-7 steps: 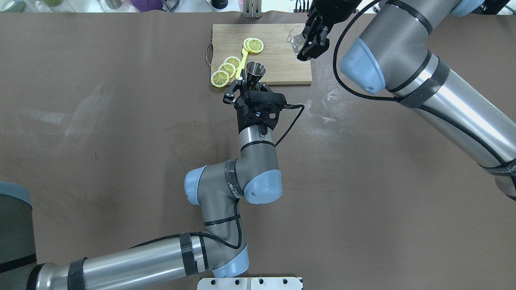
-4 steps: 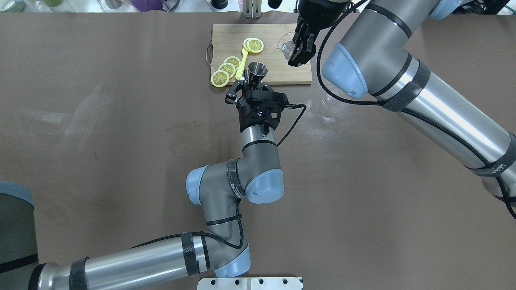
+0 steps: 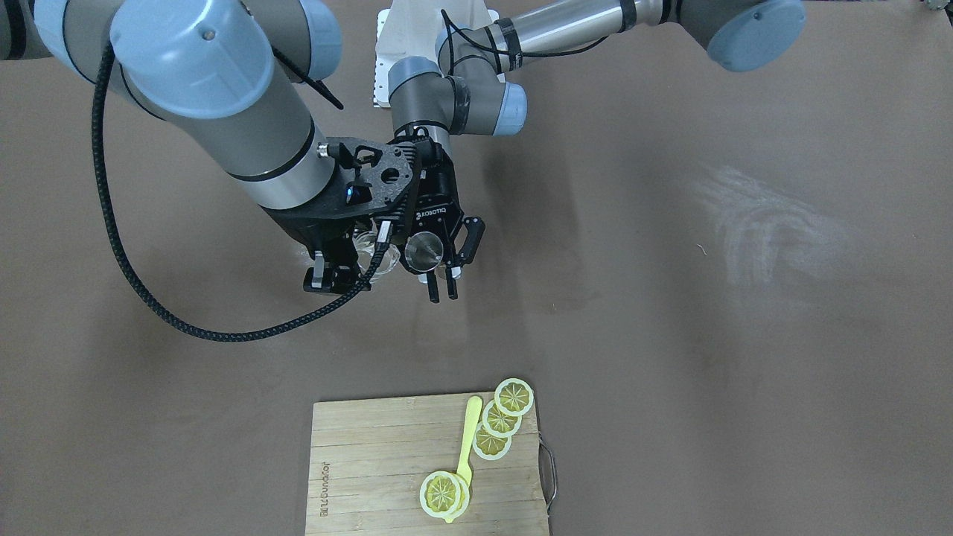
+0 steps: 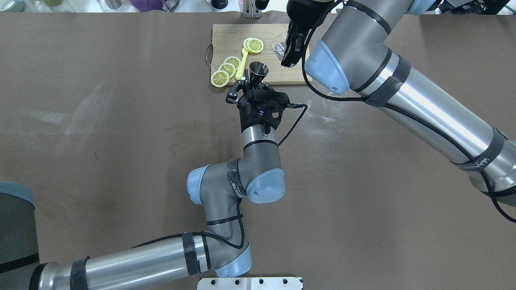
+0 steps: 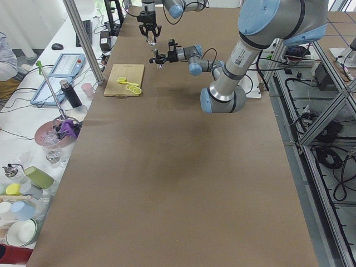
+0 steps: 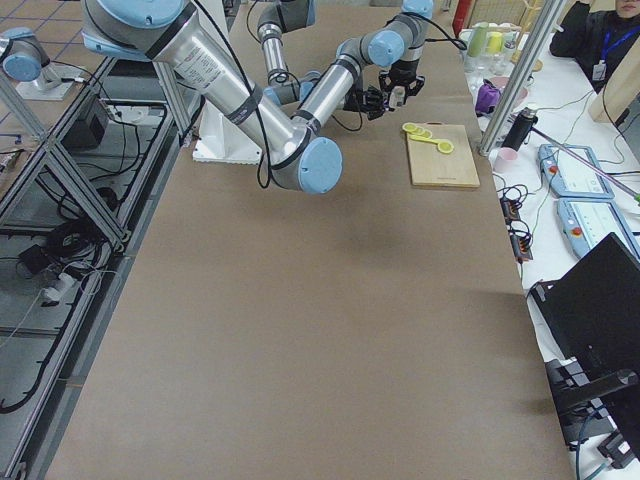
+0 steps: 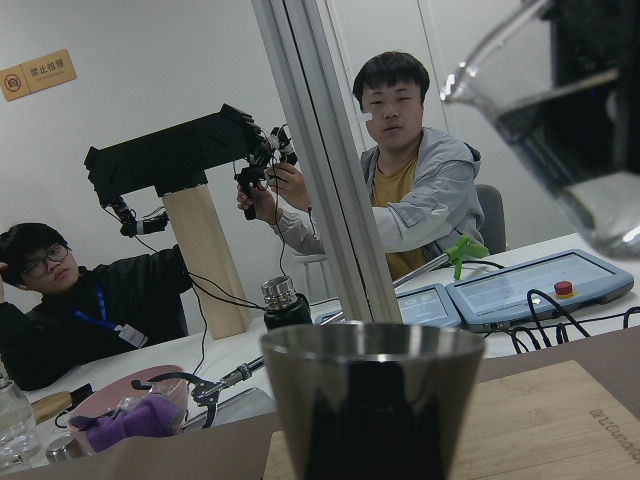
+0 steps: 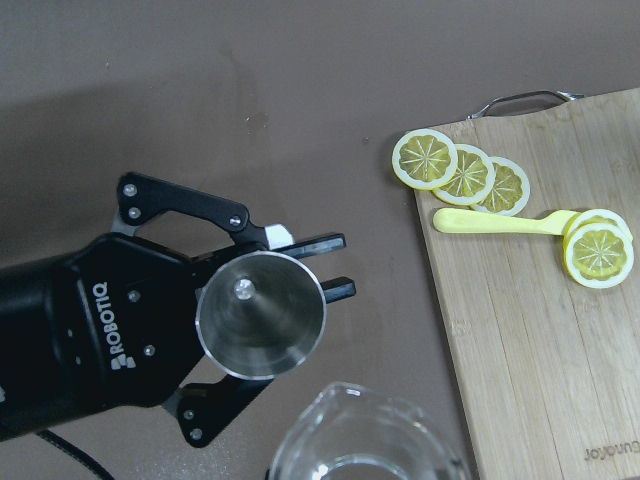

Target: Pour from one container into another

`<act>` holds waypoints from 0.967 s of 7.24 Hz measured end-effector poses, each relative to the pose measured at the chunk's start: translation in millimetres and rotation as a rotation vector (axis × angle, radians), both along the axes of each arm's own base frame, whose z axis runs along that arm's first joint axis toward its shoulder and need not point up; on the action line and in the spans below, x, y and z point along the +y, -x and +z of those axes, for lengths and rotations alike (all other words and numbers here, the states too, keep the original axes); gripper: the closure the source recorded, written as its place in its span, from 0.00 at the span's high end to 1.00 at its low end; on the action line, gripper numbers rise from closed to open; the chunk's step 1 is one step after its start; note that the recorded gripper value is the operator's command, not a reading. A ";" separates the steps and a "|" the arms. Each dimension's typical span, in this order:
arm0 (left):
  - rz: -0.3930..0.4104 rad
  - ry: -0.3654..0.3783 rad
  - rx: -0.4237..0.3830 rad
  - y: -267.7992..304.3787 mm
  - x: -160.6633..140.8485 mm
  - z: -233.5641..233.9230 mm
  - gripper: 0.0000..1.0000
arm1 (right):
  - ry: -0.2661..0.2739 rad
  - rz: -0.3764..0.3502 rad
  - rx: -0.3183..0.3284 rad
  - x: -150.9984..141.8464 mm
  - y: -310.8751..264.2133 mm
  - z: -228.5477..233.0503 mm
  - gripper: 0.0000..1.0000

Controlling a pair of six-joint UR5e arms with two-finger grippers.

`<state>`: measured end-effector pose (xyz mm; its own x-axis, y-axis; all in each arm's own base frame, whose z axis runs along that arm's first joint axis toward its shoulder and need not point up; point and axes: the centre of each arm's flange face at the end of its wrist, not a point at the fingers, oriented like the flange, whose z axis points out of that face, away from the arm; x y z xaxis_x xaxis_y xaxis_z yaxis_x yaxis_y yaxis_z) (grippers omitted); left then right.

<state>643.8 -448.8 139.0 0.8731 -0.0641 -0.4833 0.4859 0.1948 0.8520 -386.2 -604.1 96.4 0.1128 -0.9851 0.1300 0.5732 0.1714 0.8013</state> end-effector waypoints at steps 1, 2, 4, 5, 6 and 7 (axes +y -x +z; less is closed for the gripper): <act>0.002 0.000 -0.006 0.3 0.0 -0.6 0.00 | 0.009 -0.002 0.010 -1.6 4.0 -2.0 0.00; 0.003 -0.001 -0.008 0.6 0.2 -1.6 0.00 | 0.017 -0.004 0.020 -2.1 6.4 -4.1 0.00; 0.003 -0.003 -0.006 1.5 0.0 -5.0 0.00 | 0.030 -0.010 0.039 -1.3 7.7 -8.0 0.00; 0.003 -0.003 -0.005 1.7 -0.2 -6.0 0.00 | 0.036 -0.012 0.052 -0.9 7.6 -10.3 0.00; 0.003 -0.004 -0.004 1.9 -0.3 -6.5 0.00 | 0.041 -0.014 0.067 -0.2 6.8 -13.5 0.00; 0.002 -0.004 -0.003 2.2 -0.2 -7.3 0.00 | 0.044 -0.016 0.083 0.9 5.9 -17.4 0.00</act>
